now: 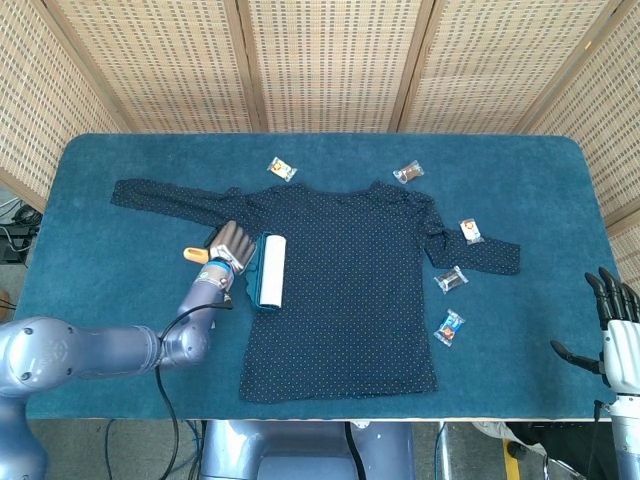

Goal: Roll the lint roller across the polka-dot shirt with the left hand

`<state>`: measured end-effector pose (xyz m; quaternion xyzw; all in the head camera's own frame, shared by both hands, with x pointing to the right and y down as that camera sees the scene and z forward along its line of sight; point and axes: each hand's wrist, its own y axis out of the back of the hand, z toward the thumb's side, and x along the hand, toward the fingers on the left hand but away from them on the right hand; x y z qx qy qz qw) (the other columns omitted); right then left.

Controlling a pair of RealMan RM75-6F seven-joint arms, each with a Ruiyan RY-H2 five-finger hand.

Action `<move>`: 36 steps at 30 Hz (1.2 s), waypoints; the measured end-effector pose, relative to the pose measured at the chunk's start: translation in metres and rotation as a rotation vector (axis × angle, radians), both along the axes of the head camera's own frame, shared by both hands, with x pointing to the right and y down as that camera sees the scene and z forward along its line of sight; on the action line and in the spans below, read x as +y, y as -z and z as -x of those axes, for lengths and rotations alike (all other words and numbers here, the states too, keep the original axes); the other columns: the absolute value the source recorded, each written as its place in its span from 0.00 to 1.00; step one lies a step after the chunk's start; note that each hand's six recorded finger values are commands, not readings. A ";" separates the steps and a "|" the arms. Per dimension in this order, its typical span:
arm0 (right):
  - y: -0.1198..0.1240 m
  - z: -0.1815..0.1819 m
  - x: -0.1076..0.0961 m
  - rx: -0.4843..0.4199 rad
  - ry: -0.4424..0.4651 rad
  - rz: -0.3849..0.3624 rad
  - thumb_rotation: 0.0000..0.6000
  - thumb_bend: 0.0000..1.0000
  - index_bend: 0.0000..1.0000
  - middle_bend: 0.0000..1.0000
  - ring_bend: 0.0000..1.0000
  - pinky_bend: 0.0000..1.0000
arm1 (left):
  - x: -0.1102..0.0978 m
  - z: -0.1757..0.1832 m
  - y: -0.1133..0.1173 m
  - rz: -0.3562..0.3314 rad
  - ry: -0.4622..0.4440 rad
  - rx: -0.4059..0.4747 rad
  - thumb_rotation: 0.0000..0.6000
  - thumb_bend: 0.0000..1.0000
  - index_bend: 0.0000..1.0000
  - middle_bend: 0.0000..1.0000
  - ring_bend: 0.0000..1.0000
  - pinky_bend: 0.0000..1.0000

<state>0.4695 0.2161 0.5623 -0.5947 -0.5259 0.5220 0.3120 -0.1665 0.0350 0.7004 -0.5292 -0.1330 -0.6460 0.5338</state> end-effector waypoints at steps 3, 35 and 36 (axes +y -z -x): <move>0.000 -0.001 -0.001 -0.008 -0.003 -0.002 1.00 0.08 0.00 0.00 0.00 0.00 | 0.001 -0.006 -0.003 0.002 -0.006 -0.008 1.00 0.75 0.93 0.86 0.78 0.69; -0.003 -0.014 -0.003 -0.060 -0.042 0.011 1.00 0.08 0.00 0.00 0.00 0.00 | 0.020 -0.134 -0.027 0.004 -0.097 0.015 1.00 0.75 0.93 0.86 0.78 0.69; -0.003 -0.013 -0.003 -0.060 -0.041 0.013 1.00 0.08 0.00 0.00 0.00 0.00 | 0.021 -0.135 -0.027 0.005 -0.099 0.012 1.00 0.75 0.93 0.86 0.78 0.69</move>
